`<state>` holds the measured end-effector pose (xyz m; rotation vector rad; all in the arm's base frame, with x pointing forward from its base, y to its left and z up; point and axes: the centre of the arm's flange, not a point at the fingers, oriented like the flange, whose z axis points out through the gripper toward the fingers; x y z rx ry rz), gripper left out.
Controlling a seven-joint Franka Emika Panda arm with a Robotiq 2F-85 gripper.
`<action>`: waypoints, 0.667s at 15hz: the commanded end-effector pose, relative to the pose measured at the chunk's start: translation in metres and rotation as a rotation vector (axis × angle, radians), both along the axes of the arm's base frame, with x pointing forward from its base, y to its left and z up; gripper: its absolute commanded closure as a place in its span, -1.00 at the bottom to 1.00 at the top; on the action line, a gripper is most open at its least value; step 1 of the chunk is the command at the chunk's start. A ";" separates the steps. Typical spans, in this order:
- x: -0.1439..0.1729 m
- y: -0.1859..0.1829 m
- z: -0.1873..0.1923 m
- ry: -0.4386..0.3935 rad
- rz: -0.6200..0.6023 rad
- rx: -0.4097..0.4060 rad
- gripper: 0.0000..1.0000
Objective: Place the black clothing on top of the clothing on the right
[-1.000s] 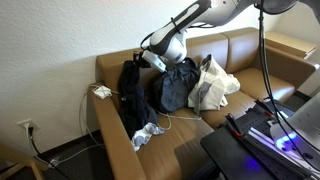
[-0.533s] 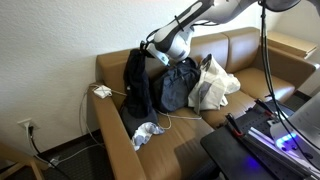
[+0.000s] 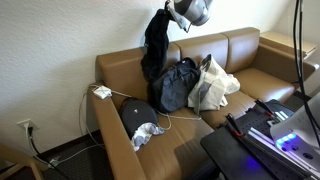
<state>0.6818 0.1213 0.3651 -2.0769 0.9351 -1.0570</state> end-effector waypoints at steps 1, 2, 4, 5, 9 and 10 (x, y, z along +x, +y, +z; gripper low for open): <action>0.000 -0.001 0.002 -0.002 0.000 0.000 0.91; 0.000 0.002 -0.002 0.004 0.005 0.002 0.98; 0.004 -0.035 -0.018 0.024 -0.100 -0.081 0.98; -0.001 -0.073 -0.022 0.027 -0.151 -0.108 0.98; -0.037 -0.198 -0.010 0.052 -0.384 -0.175 0.98; -0.050 -0.228 -0.006 0.070 -0.448 -0.188 0.98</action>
